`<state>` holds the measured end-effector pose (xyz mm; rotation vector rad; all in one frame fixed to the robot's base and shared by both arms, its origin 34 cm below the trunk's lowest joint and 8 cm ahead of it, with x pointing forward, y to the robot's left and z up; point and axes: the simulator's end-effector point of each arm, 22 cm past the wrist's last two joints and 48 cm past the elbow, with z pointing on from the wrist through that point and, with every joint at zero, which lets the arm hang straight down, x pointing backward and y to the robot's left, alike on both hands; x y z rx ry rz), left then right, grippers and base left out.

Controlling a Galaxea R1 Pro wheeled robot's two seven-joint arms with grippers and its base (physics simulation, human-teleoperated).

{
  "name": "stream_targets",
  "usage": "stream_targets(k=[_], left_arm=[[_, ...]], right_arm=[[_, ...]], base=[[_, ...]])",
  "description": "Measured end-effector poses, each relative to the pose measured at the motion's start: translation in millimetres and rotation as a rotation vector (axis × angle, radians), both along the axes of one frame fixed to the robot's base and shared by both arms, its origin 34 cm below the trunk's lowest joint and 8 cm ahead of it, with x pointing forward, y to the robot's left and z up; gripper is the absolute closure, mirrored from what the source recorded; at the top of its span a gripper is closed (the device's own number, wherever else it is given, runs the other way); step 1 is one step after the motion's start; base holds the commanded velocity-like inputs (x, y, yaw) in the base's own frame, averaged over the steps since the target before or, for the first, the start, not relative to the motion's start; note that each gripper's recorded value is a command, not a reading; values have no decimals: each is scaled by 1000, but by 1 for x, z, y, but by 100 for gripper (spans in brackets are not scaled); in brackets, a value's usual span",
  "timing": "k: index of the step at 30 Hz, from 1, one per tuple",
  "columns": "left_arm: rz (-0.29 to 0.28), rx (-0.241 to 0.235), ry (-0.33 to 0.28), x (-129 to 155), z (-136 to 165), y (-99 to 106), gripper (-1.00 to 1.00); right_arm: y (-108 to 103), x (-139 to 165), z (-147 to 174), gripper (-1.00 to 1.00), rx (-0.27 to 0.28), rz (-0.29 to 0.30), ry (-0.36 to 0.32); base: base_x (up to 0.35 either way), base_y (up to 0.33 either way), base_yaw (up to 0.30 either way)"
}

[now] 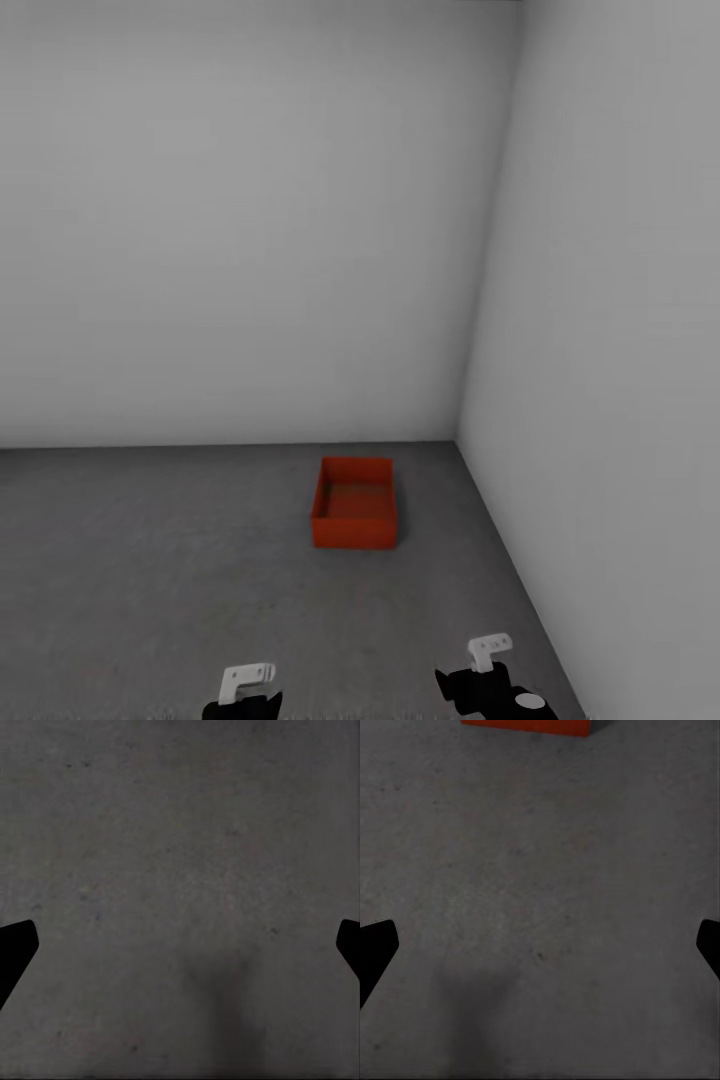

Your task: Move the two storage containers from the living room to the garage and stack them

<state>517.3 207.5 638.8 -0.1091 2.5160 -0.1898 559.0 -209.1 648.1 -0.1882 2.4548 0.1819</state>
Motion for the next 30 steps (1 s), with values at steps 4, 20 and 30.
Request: stream_targets(k=[4,20,30], left_arm=[[0,0,-6,1,8,0,-100],[0,0,-13,0,31,0,-100],[0,0,-13,-2,42,0,-100]], right_arm=[[0,1,8,-100,0,0,-6],[0,0,31,-100,-1,1,-13],[0,-2,43,-100,-1,1,-12]], base=[[-336,0,0],[-173,0,0],[-298,0,0]])
